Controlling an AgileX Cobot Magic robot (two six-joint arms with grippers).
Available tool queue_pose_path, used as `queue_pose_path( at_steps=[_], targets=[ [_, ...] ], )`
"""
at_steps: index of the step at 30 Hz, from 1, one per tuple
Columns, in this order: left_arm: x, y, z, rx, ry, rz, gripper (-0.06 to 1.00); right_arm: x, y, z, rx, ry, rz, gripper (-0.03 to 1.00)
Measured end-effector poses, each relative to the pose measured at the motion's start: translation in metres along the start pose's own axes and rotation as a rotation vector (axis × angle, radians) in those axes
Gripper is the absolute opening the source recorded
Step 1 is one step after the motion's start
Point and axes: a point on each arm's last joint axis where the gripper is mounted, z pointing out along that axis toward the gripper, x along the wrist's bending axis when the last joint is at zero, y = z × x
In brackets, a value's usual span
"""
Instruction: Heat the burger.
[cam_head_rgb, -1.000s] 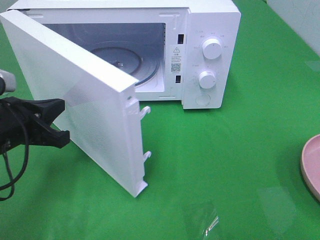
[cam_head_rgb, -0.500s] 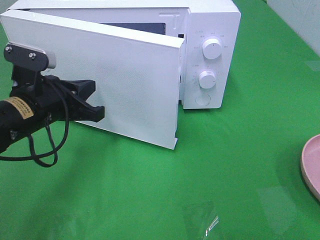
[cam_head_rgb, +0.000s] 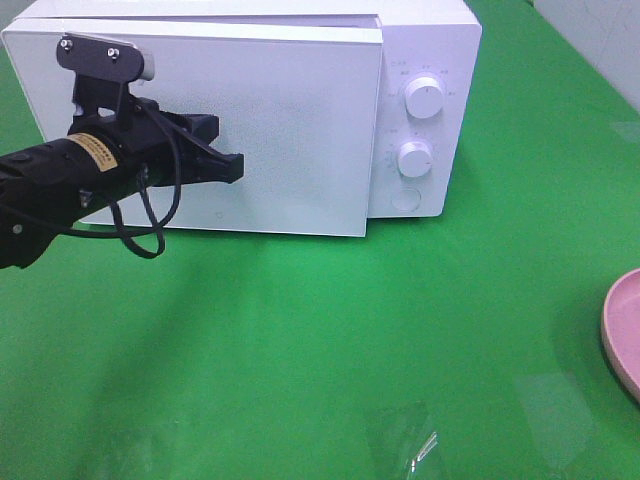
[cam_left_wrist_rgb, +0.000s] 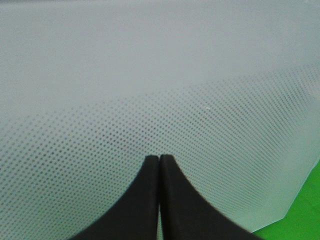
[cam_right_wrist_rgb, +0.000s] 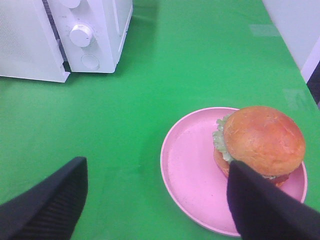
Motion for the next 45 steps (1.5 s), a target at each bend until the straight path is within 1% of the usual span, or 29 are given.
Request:
queue_pose_path(
  at_steps=[4,7,11,16,18,20,28,31,34,36,37,38,39,40,41,42,43,44,45],
  targets=[
    [0.000,0.003,0.012,0.003,-0.001,0.001,0.00,0.000,0.000,0.000,0.000,0.000,0.000,0.75],
    [-0.006,0.003,0.020,0.026,-0.026,0.023,0.00,0.000,0.000,0.000,0.000,0.000,0.000,0.75],
    [-0.009,0.003,0.026,0.046,-0.043,0.041,0.00,0.000,0.000,0.000,0.000,0.000,0.000,0.75],
    [-0.013,0.005,0.036,0.044,-0.057,0.056,0.00,0.000,0.000,0.000,0.000,0.000,0.000,0.75],
    [-0.018,0.005,0.045,0.047,-0.074,0.072,0.00,0.000,0.000,0.000,0.000,0.001,0.001,0.75],
    [-0.016,0.005,0.049,0.044,-0.065,0.061,0.00,0.000,0.000,0.000,0.000,0.001,0.001,0.75],
    [-0.018,0.004,0.049,0.050,-0.068,0.063,0.00,0.000,0.000,0.000,0.000,0.001,0.001,0.75],
    [-0.018,0.010,0.043,0.076,-0.050,0.035,0.00,0.000,0.000,0.000,0.000,0.001,0.001,0.75],
    [-0.018,0.016,0.037,0.075,-0.035,0.010,0.00,0.000,0.000,0.000,0.000,0.001,0.001,0.75],
    [-0.021,0.020,0.025,0.081,-0.030,-0.015,0.17,0.000,0.000,0.000,0.000,0.001,0.001,0.75],
    [-0.021,0.020,0.025,0.081,-0.030,-0.015,0.17,0.000,0.000,0.000,0.000,0.001,0.001,0.75],
    [-0.027,0.018,0.015,0.101,-0.043,-0.016,0.37,0.000,0.000,0.000,0.000,0.001,0.001,0.75],
    [-0.027,0.018,0.015,0.101,-0.043,-0.016,0.37,0.000,0.000,0.000,0.000,0.001,0.001,0.75],
    [-0.034,0.013,0.003,0.124,-0.062,-0.012,0.62,0.000,0.000,0.000,0.000,0.001,0.001,0.75],
    [-0.034,0.013,0.003,0.124,-0.062,-0.012,0.62,0.000,0.000,0.000,0.000,0.001,0.001,0.75],
    [-0.039,0.008,-0.009,0.162,-0.077,-0.006,0.82,0.000,0.000,0.000,0.000,0.001,0.001,0.75],
    [-0.039,0.008,-0.009,0.162,-0.077,-0.006,0.82,0.000,0.000,0.000,0.000,0.001,0.001,0.75],
    [-0.043,0.003,-0.020,0.214,-0.088,0.001,0.88,0.000,0.000,0.000,0.000,0.001,0.001,0.75],
    [-0.043,0.003,-0.020,0.214,-0.088,0.001,0.88,0.000,0.000,0.000,0.000,0.001,0.001,0.75]
  ],
)
